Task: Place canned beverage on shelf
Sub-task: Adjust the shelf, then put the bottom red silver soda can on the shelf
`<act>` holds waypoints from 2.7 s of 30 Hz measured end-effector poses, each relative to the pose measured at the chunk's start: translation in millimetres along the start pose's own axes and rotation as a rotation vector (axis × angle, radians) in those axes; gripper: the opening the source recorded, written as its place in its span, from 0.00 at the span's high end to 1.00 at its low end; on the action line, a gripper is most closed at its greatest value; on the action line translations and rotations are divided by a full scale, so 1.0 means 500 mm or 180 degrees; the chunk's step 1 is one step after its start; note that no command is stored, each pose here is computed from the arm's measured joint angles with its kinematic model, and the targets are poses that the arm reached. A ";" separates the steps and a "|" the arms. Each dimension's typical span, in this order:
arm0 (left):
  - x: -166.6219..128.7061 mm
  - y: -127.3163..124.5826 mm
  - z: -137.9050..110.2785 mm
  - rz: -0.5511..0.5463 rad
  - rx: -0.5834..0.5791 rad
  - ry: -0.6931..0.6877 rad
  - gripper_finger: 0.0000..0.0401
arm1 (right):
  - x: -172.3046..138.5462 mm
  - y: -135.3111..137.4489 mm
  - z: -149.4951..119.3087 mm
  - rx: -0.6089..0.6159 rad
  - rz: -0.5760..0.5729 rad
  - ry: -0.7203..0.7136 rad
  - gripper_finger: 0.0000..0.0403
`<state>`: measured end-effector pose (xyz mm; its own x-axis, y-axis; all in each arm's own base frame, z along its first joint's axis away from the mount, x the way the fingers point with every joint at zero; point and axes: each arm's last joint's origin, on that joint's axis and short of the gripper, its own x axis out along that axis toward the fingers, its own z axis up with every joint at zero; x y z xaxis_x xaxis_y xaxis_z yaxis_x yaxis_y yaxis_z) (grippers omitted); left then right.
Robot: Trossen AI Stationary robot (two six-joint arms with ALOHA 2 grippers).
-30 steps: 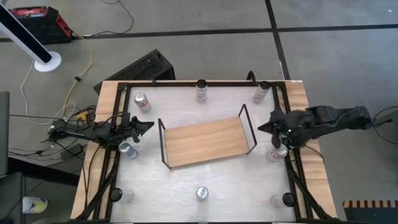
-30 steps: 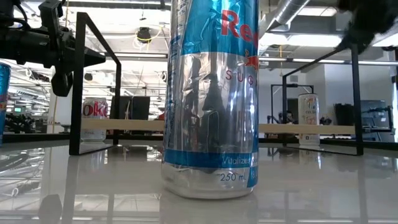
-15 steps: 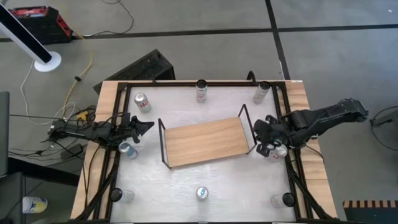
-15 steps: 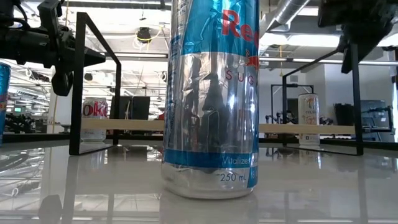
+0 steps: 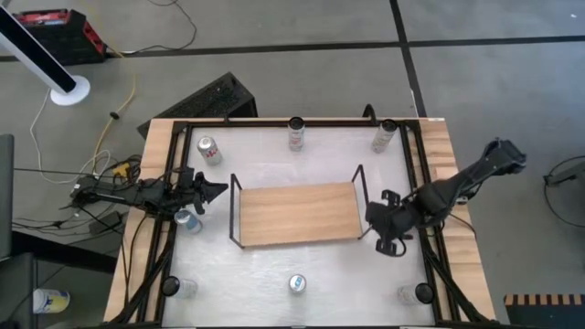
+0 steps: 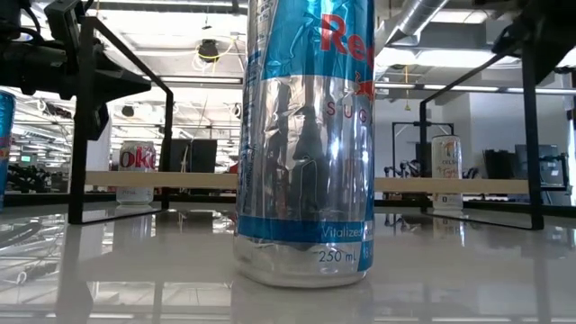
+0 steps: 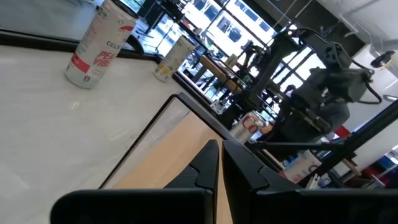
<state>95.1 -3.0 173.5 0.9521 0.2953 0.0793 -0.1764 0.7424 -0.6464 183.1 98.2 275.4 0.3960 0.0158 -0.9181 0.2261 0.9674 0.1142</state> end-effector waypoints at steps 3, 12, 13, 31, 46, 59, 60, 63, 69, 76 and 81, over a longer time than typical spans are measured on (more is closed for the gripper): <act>0.000 0.000 0.000 0.0000 0.0000 0.0000 0.99 | 0.006 0.019 0.001 -0.0073 0.0049 0.0004 0.94; 0.000 0.000 0.000 0.0020 0.0021 -0.0015 0.99 | 0.008 0.025 -0.021 0.0048 -0.0139 0.0437 0.94; 0.000 0.000 0.000 0.0019 0.0021 -0.0016 0.99 | 0.007 0.021 -0.023 0.0092 -0.0195 0.0463 0.94; 0.000 0.001 0.001 0.0036 0.0072 -0.0027 0.99 | 0.009 0.034 -0.003 -0.0050 0.0023 0.0114 0.94; 0.000 0.001 0.000 0.0035 0.0072 -0.0026 0.99 | 0.009 0.042 0.004 -0.0155 0.0171 0.0027 0.94; 0.000 0.001 0.000 0.0033 0.0071 -0.0025 0.99 | -0.018 -0.004 -0.042 0.0413 -0.0457 0.1114 0.94; 0.000 0.001 0.000 0.0033 0.0071 -0.0025 0.99 | -0.028 -0.006 -0.045 0.0429 -0.0546 0.1179 0.94; 0.000 0.001 0.000 0.0033 0.0071 -0.0026 0.99 | -0.064 -0.011 -0.050 0.0477 -0.0741 0.1304 0.94; 0.000 0.000 0.000 0.0016 0.0070 -0.0013 0.99 | -0.111 -0.019 -0.066 0.0616 -0.0485 0.1097 0.94; 0.000 0.000 0.000 0.0014 0.0080 -0.0009 0.99 | -0.152 -0.062 -0.108 0.1044 -0.0281 0.0883 0.91; 0.000 0.000 0.000 0.0017 0.0079 -0.0013 0.99 | -0.185 -0.100 -0.121 0.1194 -0.0127 0.0439 0.84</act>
<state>95.0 -2.8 173.5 0.9501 0.3018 0.0792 -0.1877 0.7555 -0.6278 81.2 63.7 331.6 0.2628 0.0386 -0.9641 0.5582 0.8089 0.1845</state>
